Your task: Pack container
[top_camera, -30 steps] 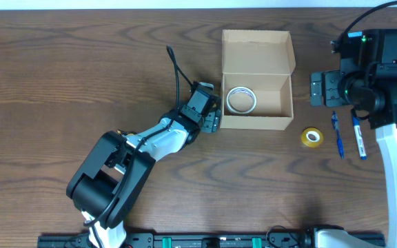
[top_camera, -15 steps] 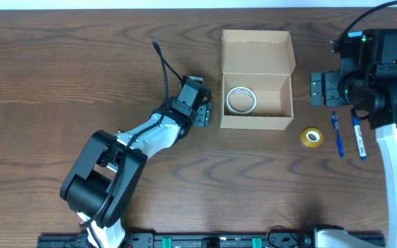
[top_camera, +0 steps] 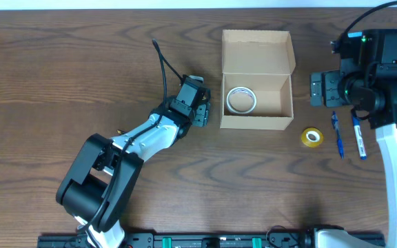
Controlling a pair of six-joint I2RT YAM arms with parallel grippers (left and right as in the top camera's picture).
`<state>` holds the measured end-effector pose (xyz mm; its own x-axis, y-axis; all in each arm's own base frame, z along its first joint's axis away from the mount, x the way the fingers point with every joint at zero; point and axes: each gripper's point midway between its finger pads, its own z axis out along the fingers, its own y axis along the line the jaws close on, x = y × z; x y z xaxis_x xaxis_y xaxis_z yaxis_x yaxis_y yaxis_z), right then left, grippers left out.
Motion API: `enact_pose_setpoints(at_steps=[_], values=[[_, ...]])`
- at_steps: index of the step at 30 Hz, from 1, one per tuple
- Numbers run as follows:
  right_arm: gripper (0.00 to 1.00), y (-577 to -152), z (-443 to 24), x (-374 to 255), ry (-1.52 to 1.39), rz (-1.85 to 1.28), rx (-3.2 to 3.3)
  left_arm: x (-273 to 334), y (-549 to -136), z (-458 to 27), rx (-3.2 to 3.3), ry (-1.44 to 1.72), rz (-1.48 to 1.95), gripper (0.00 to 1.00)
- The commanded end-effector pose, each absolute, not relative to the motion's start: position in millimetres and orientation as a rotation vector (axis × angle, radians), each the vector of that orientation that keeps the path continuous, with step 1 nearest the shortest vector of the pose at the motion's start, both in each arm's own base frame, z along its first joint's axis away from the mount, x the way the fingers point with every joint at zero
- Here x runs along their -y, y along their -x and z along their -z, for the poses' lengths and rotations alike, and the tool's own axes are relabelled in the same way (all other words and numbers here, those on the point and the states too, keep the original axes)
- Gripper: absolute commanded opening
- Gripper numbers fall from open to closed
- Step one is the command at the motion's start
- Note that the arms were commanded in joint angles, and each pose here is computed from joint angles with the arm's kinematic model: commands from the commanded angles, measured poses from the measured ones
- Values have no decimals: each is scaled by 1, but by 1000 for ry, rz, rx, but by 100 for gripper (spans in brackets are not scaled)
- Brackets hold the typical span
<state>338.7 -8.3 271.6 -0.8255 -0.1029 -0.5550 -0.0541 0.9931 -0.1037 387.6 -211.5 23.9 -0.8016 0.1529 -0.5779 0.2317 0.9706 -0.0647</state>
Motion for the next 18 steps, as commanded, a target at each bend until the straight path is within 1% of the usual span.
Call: enact_pose_setpoints(at_steps=[1,5,8,18], values=[[99,-340,-277,4,127,100,-2528,214,-402,-51,-2451,-263,185,72],[99,-340,-277,4,127,100,-2528,217,-408,-63,-2425,-277,185,71],[99,-340,-277,4,127,100,-2528,219,-414,-74,-2410,-284,177,66],[99,-340,-277,4,127,100,-2529,225,-430,-106,-2369,-301,159,67]])
